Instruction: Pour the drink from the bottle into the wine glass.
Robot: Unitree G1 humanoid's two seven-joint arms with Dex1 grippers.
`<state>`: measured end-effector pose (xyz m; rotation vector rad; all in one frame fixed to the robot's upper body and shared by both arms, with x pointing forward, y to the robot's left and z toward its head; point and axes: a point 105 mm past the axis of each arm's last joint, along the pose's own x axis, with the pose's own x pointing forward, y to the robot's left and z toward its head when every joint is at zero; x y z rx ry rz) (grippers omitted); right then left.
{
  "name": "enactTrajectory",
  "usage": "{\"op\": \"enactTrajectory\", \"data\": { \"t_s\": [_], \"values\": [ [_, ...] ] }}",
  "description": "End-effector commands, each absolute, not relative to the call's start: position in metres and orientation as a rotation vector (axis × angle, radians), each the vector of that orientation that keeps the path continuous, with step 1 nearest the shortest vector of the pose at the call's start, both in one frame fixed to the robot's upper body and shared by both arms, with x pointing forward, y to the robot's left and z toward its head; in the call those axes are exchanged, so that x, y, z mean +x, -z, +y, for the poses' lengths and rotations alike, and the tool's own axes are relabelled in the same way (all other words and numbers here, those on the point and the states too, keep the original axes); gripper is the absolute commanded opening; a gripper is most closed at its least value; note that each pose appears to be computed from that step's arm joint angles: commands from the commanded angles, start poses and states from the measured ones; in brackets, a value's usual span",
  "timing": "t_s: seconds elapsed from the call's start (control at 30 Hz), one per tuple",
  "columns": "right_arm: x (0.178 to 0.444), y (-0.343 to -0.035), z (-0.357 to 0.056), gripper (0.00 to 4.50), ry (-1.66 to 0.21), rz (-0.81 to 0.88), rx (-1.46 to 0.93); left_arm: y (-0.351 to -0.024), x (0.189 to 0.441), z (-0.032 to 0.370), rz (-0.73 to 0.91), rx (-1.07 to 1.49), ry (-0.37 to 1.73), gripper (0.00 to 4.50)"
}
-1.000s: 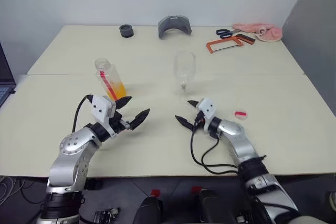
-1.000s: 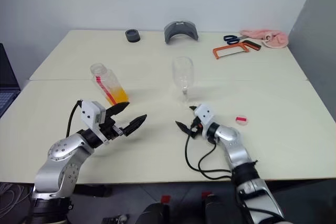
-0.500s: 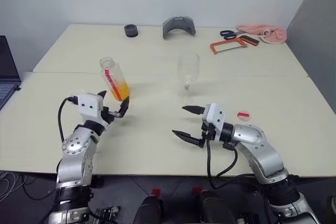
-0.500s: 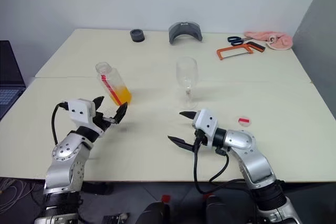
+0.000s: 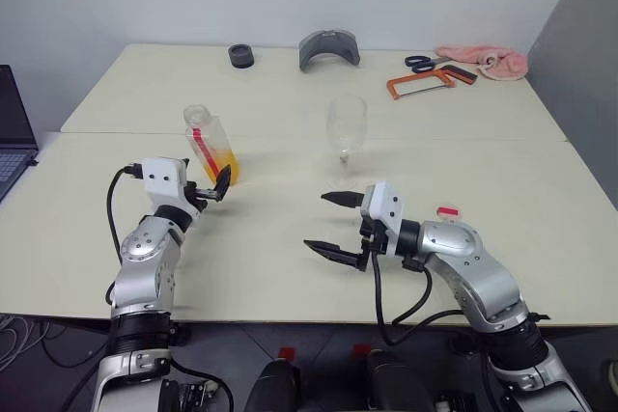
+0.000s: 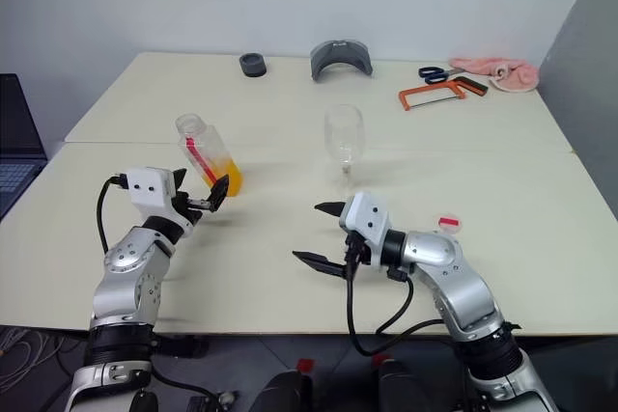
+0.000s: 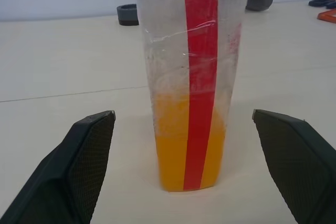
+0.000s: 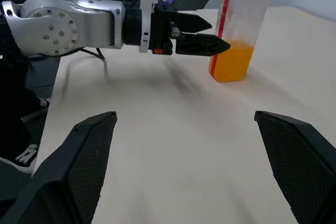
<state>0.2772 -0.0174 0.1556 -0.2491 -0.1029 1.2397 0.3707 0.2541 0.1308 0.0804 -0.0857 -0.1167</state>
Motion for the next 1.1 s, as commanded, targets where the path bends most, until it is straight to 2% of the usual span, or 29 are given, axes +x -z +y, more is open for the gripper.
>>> {"op": "enactTrajectory", "data": {
  "t_s": [0.03, 0.43, 0.57, 0.77, 0.93, 1.1],
  "values": [
    [0.273, -0.172, -0.010, 4.48, -1.265, -0.167, -0.261, -0.145, 0.377, 0.261, -0.116, 0.106, 0.097, 4.50],
    [0.275, -0.186, -0.003, 4.48, -1.264, -0.202, -0.253, -0.154, 0.403, 0.262, -0.110, 0.113, 0.109, 4.50],
    [0.277, -0.187, -0.002, 4.50, -1.256, -0.209, -0.250, -0.155, 0.409, 0.258, -0.107, 0.117, 0.139, 3.63],
    [0.279, -0.188, -0.002, 4.50, -1.239, -0.219, -0.258, -0.154, 0.414, 0.253, -0.108, 0.125, 0.170, 1.78],
    [0.281, -0.191, -0.004, 4.50, -1.216, -0.236, -0.266, -0.156, 0.413, 0.246, -0.128, 0.149, 0.194, 1.68],
    [0.284, -0.207, -0.017, 4.50, -1.152, -0.266, -0.222, -0.176, 0.409, 0.218, -0.193, 0.270, 0.286, 1.68]
  ]
}}
